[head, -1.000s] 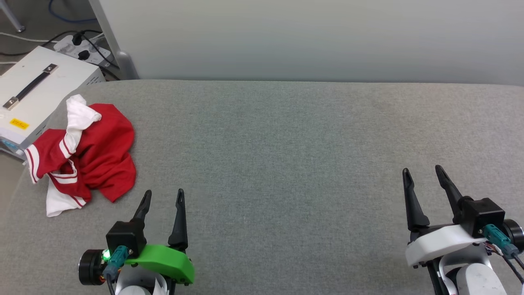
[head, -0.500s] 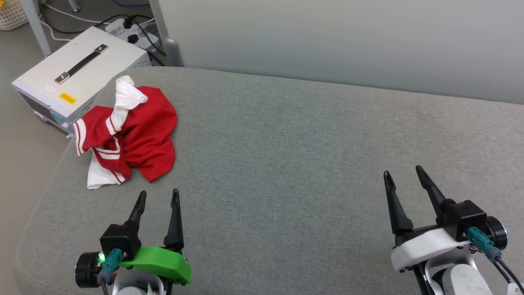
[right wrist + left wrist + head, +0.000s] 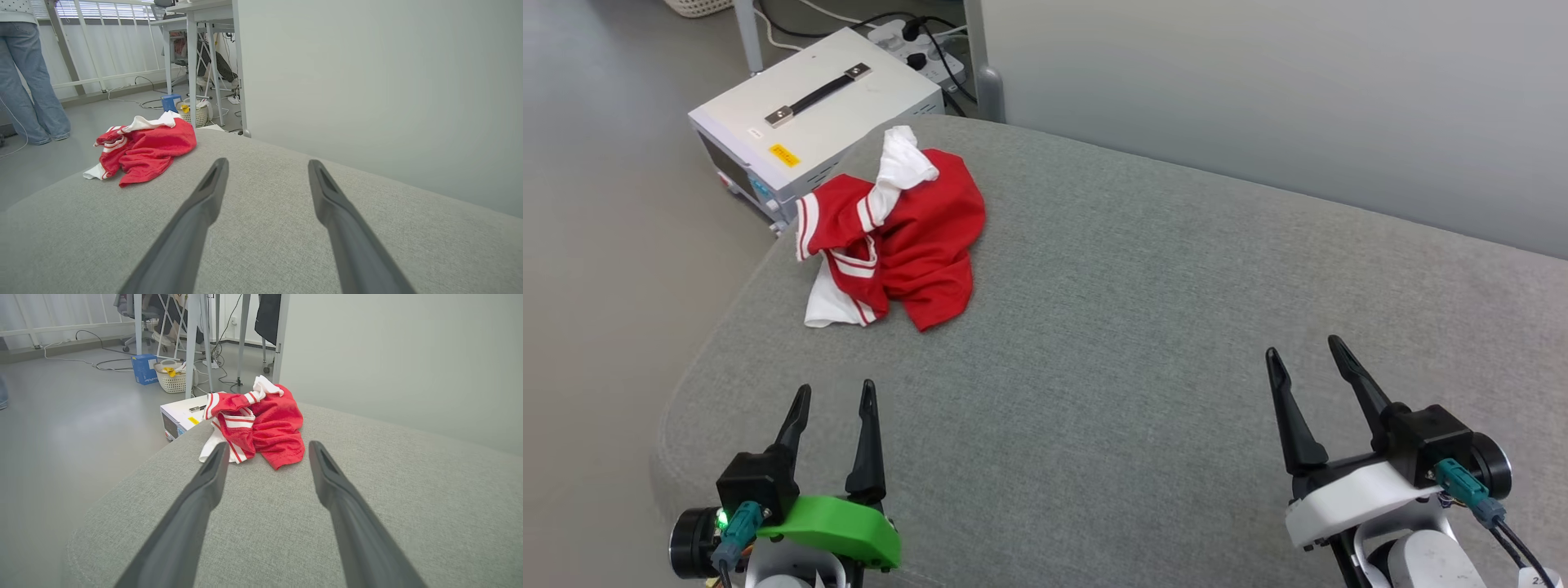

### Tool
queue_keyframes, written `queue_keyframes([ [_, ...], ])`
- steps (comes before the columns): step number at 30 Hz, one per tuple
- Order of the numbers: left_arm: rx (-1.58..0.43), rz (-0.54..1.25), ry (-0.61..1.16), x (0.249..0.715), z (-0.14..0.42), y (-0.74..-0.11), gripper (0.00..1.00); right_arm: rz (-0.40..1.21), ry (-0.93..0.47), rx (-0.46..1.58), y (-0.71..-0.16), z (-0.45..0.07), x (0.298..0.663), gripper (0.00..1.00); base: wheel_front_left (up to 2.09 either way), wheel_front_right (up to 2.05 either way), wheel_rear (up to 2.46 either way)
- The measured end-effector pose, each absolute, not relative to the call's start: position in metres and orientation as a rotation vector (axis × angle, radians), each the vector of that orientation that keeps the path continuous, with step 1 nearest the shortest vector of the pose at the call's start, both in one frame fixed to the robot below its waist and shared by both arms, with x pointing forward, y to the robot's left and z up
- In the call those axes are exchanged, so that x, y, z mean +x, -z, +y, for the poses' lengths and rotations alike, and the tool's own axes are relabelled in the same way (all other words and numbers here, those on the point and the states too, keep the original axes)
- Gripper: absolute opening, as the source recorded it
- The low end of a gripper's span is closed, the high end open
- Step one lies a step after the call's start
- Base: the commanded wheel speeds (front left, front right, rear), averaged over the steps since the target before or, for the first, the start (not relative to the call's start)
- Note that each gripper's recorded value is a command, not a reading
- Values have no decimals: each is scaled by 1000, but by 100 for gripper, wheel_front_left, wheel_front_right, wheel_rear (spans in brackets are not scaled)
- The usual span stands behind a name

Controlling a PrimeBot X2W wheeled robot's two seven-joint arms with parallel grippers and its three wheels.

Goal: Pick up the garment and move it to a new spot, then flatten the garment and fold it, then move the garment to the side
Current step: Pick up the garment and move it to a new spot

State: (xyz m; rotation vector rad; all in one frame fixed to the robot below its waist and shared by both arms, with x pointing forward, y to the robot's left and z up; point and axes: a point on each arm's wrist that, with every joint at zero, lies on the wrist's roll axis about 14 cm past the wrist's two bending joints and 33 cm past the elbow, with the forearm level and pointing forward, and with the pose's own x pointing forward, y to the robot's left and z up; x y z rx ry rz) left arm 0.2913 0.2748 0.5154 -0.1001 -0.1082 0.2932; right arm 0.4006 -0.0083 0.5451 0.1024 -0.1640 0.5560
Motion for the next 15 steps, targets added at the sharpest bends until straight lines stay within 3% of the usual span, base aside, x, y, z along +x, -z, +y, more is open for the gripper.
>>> queue_keyframes([
  [15, -92, -113, -368, 267, 293, -516, 100, -157, -648, 112, -544, 25, 399, 100, 0, 0, 0],
])
